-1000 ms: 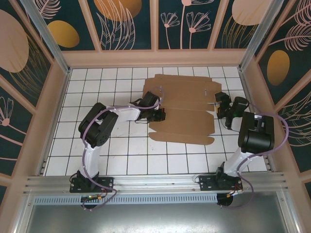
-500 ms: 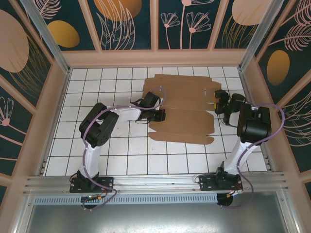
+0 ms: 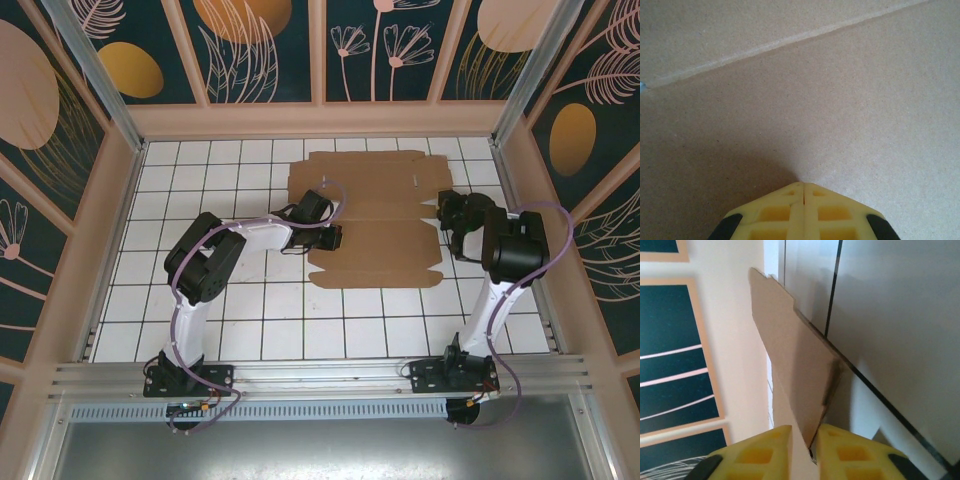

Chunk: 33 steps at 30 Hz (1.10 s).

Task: Fold the paper box

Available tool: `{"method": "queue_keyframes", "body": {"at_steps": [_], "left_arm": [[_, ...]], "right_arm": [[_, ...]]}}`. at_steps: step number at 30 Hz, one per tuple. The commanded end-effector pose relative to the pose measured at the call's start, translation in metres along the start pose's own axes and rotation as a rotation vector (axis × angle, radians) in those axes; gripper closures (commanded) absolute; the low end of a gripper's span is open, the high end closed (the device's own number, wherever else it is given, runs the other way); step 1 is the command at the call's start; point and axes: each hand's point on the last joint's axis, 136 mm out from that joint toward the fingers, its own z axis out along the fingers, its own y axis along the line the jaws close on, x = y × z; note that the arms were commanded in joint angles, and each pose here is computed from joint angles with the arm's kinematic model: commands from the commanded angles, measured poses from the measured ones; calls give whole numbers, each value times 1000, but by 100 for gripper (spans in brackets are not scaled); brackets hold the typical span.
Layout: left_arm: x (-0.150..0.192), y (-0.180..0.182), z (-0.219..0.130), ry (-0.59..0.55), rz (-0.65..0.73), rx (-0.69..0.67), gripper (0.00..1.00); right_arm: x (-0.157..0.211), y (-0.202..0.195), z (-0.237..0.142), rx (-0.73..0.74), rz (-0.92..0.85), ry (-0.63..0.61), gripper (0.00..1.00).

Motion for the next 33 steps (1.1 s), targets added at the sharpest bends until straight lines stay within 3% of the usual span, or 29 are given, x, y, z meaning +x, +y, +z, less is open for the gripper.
{"method": "queue_keyframes", "body": {"at_steps": [1,9,13,17,19,26,30,33], "left_arm": [[54,35,16,159,-24,-114,100],[9,-13,-30,32,-40,26,99],[-21,-31,-85,-100,-22,17,82],[-49,-32,-152,-268,5,-75,72],[-58,-26,-184,-359,8,-138,62],[-65,14,-281,-667,-10,-403,47],[-63,27,-303,-753,-50,-477,46],[-59,33,-303,-764,-65,-491,46]], "right_arm": [[-2,7,3,-55,-46,-25,87],[2,27,-3,-90,-175,-19,96],[-1,52,-16,-88,-314,-44,100],[-10,87,-38,-61,-465,-78,100],[-19,109,-53,-24,-571,-116,100],[-47,271,-135,-25,-971,-364,100],[0,378,-175,-137,-1216,-404,100],[53,421,-184,-168,-1375,-407,100]]}}
